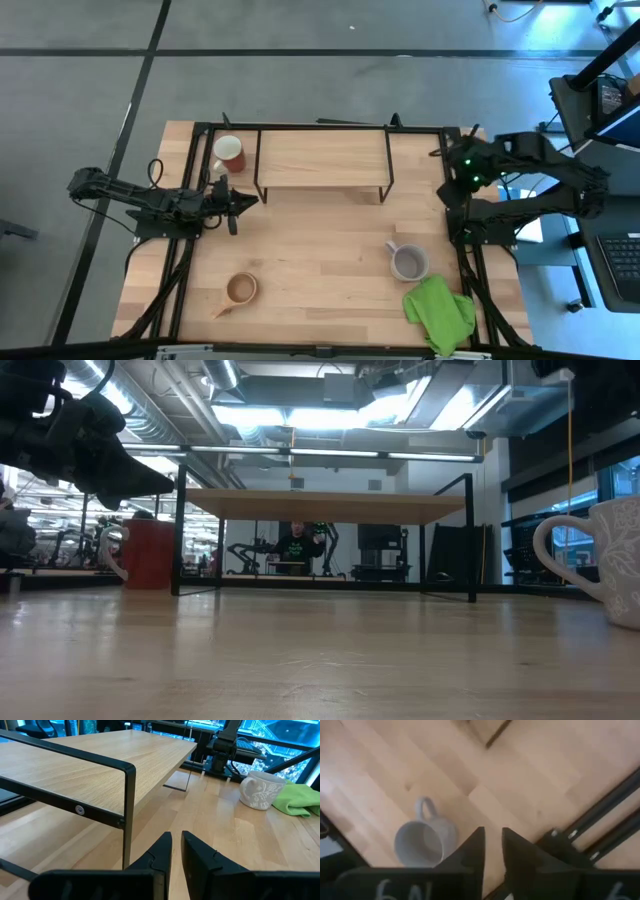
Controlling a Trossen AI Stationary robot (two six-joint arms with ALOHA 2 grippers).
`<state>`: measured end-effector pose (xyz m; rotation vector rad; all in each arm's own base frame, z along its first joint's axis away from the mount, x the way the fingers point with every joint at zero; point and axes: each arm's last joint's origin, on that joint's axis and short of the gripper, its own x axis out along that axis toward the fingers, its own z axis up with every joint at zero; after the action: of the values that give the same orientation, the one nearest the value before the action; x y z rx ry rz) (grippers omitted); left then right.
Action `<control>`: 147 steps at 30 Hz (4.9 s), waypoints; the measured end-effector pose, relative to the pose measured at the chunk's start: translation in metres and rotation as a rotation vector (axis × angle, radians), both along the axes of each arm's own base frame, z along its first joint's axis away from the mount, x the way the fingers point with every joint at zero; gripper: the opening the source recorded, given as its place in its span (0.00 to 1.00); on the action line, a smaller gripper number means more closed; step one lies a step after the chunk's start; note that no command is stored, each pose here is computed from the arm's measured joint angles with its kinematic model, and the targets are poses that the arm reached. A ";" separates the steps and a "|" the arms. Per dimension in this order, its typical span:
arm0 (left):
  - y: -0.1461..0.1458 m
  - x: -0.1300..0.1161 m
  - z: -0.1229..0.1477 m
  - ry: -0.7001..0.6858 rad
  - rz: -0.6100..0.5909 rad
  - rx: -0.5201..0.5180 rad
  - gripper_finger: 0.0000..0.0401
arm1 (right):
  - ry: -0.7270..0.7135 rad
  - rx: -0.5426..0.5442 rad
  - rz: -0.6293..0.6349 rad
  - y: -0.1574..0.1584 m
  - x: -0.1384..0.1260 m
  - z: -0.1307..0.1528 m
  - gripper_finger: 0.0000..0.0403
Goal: Stack small to large cups/mugs on shelf
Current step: Put the gray mug on the shelf
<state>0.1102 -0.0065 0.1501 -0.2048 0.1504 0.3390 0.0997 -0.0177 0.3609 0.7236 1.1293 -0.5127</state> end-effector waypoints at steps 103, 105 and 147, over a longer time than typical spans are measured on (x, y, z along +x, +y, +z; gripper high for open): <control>0.000 0.000 0.000 0.000 0.000 0.000 0.09 | 0.492 0.080 -0.178 0.099 0.086 -0.114 0.41; 0.000 0.000 0.000 0.000 0.001 0.000 0.09 | 0.485 0.082 -0.163 0.099 0.086 -0.119 0.41; 0.000 0.000 0.000 0.000 0.000 0.000 0.09 | 0.127 0.111 -0.085 0.070 0.128 -0.128 0.36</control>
<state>0.1102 -0.0065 0.1500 -0.2047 0.1506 0.3394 0.2280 0.0527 0.2325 0.8474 1.2570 -0.5777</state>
